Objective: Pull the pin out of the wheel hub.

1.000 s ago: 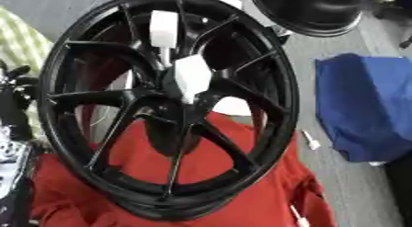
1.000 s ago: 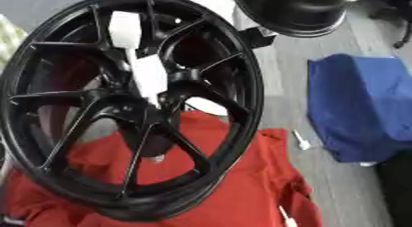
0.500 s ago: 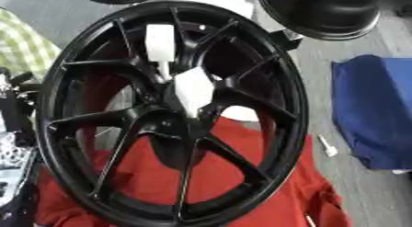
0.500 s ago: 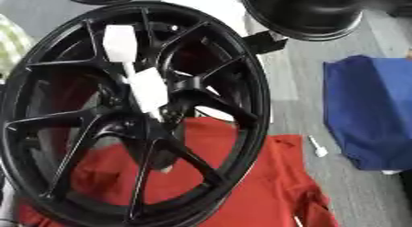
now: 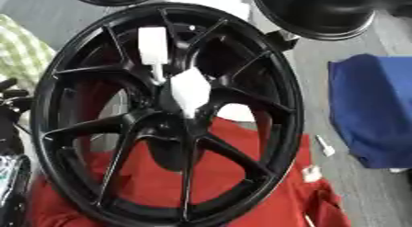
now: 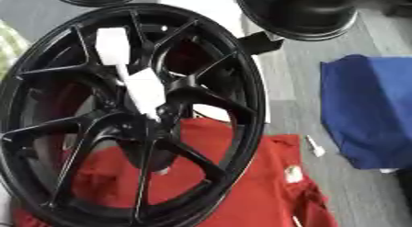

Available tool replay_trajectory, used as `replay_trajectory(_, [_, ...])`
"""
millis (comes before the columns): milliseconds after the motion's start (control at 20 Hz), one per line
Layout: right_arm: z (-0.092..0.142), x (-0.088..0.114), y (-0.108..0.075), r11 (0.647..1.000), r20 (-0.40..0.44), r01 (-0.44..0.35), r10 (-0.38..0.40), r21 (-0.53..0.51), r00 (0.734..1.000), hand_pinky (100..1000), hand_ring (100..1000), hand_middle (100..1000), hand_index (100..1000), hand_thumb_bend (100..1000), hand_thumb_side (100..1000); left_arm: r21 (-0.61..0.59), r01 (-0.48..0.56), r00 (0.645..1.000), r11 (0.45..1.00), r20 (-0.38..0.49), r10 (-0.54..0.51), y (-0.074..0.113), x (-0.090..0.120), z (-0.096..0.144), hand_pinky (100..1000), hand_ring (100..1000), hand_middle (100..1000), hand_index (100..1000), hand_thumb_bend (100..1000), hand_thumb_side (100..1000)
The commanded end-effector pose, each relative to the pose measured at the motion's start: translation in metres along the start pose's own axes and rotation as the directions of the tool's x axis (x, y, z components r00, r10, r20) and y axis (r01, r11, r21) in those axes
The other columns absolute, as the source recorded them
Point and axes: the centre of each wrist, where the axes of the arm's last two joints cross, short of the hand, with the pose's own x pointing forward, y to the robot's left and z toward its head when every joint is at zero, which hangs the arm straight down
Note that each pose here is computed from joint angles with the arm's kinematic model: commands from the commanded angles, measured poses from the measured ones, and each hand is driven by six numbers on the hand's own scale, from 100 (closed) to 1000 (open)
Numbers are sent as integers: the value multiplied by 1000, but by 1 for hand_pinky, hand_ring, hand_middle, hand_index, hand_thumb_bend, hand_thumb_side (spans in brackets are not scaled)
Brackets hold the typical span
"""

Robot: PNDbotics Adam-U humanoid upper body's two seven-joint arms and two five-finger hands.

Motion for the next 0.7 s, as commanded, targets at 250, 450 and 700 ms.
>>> replay_trajectory(250, [39,17,5,985,120,135,-122,-111,985,710,858,720,823,163,438,-34,11,1000,999,28,-10,-4,8,-3,646,511,486,707,155,976])
replay_trajectory(450, [42,38,19,968,135,233,-220,-96,966,708,868,729,832,100,601,-45,9,1000,999,27,-8,-7,8,-2,645,511,486,707,153,977])
replay_trajectory(700, [32,46,61,939,112,342,-337,-29,935,707,881,742,852,100,665,-63,4,1000,998,28,-2,-12,8,-2,645,511,486,707,150,976])
